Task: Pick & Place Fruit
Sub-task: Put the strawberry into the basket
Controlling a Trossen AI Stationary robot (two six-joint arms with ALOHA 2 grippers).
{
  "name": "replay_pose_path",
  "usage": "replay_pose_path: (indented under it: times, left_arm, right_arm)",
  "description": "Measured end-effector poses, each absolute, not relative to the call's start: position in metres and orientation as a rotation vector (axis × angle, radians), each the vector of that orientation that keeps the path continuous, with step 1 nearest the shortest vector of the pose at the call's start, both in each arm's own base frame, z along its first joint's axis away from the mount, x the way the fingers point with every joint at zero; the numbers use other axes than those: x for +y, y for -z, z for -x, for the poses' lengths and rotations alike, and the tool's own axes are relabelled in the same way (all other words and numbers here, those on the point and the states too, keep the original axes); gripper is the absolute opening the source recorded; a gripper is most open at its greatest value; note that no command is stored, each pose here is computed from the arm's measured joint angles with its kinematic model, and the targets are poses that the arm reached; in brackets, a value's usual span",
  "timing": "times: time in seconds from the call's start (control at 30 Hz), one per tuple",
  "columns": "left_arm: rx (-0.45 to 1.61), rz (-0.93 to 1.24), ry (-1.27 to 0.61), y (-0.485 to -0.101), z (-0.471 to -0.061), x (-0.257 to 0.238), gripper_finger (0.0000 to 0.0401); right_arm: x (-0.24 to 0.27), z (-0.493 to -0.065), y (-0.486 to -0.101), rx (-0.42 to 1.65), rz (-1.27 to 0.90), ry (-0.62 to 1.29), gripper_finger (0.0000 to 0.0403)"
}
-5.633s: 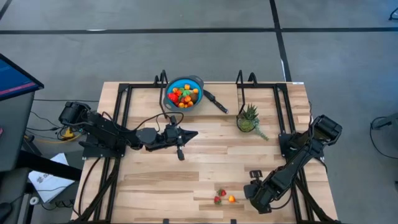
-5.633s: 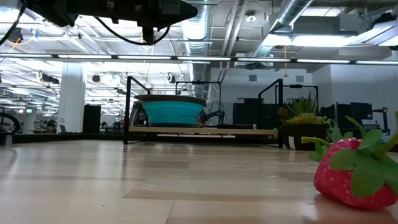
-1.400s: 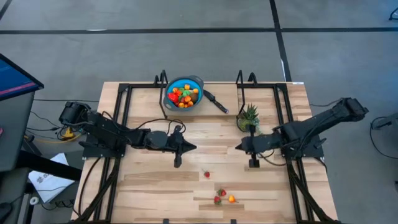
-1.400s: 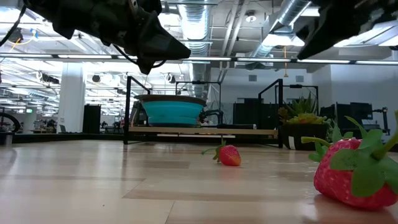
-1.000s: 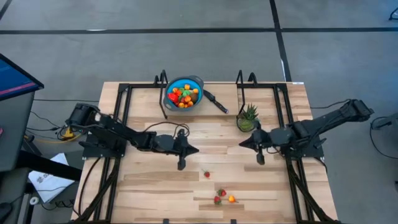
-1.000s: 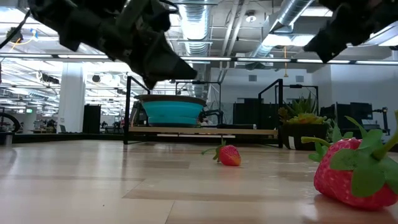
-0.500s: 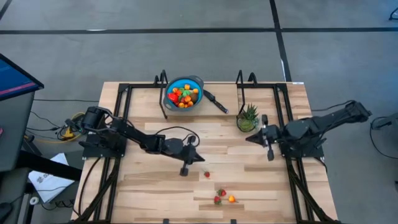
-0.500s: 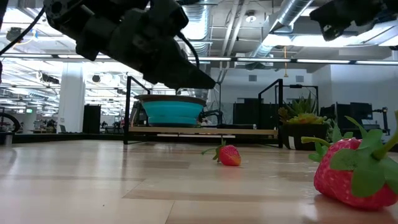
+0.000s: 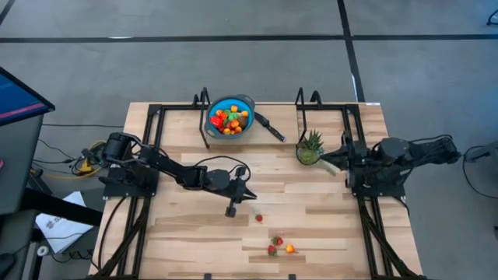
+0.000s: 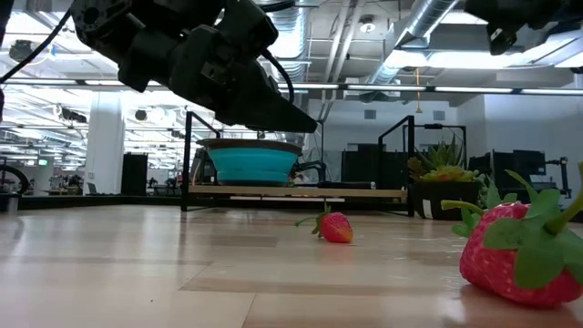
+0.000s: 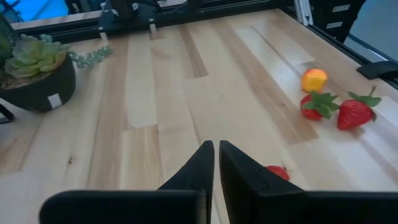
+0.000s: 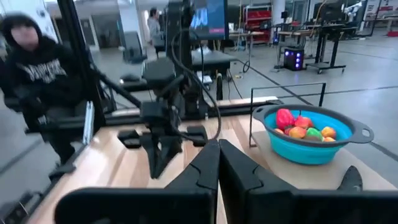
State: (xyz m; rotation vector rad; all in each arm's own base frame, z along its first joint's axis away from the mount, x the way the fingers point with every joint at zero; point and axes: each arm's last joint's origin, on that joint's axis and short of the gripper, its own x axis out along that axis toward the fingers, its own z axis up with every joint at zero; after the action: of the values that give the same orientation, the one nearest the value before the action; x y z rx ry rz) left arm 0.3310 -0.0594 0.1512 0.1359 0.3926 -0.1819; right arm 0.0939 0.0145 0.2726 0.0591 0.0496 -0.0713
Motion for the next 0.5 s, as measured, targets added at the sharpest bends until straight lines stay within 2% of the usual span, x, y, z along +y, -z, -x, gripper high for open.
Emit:
replay_pose_path:
  times: [0.23,0.5]
  left_arm:
    - [0.393,-0.138,0.181,-0.151,-0.331,-0.059,0.0050]
    - [0.393,-0.130,0.176,-0.151,-0.331,-0.058,0.0142]
  right_arm:
    - [0.015,-0.079,-0.277,-0.018,-0.111,0.017,0.0000]
    - [0.015,-0.064,-0.282,-0.092,-0.139,-0.055,0.0000]
